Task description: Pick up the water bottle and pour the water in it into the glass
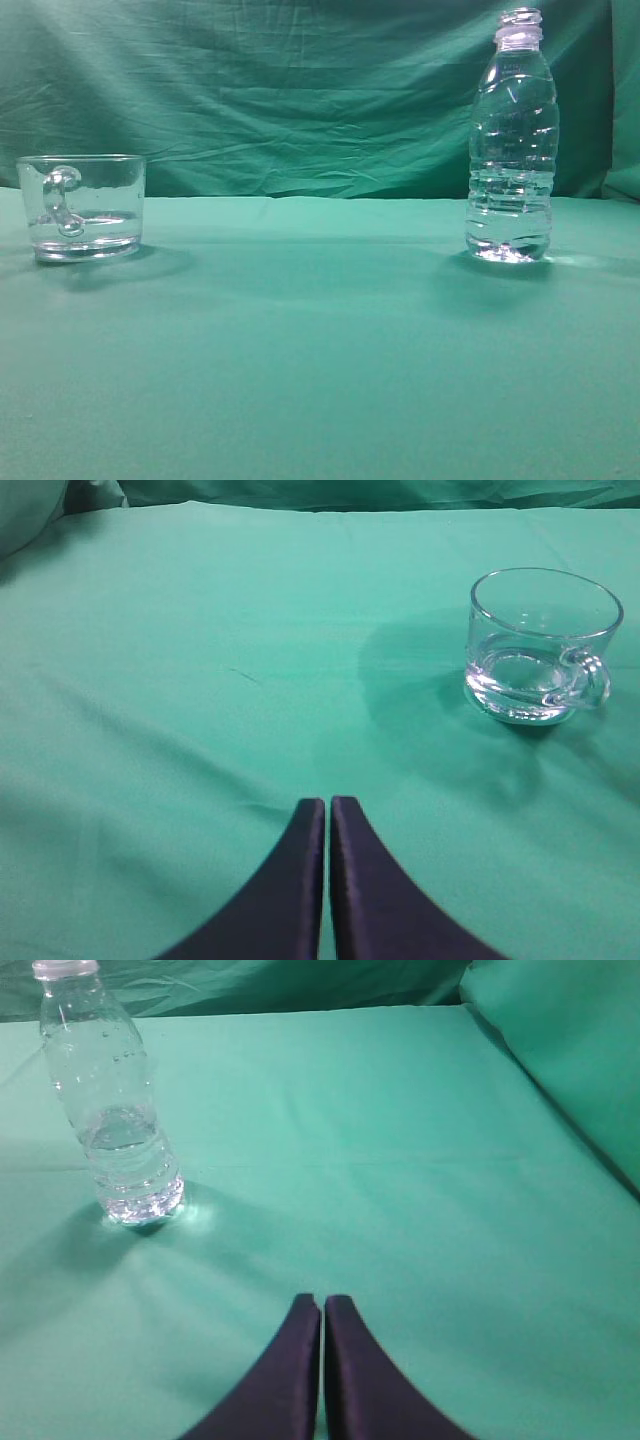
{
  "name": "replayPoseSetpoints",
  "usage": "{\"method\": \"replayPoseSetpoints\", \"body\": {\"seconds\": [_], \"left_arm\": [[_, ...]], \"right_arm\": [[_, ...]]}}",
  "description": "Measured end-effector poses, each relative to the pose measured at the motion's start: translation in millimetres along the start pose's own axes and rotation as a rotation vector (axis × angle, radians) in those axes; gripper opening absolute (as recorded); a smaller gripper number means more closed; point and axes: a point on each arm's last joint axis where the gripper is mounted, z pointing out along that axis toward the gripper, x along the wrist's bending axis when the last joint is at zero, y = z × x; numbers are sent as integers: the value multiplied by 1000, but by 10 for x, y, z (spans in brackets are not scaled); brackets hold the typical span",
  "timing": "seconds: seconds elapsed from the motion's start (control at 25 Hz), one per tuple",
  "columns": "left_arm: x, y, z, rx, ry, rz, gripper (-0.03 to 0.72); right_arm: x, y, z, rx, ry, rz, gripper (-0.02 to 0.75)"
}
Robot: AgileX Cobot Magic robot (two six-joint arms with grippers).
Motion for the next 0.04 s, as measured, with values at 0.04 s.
{"method": "replayPoseSetpoints", "body": {"seconds": [0.04], "left_arm": [[0, 0, 0, 0, 0, 0, 0]], "right_arm": [[0, 0, 0, 0, 0, 0, 0]]}}
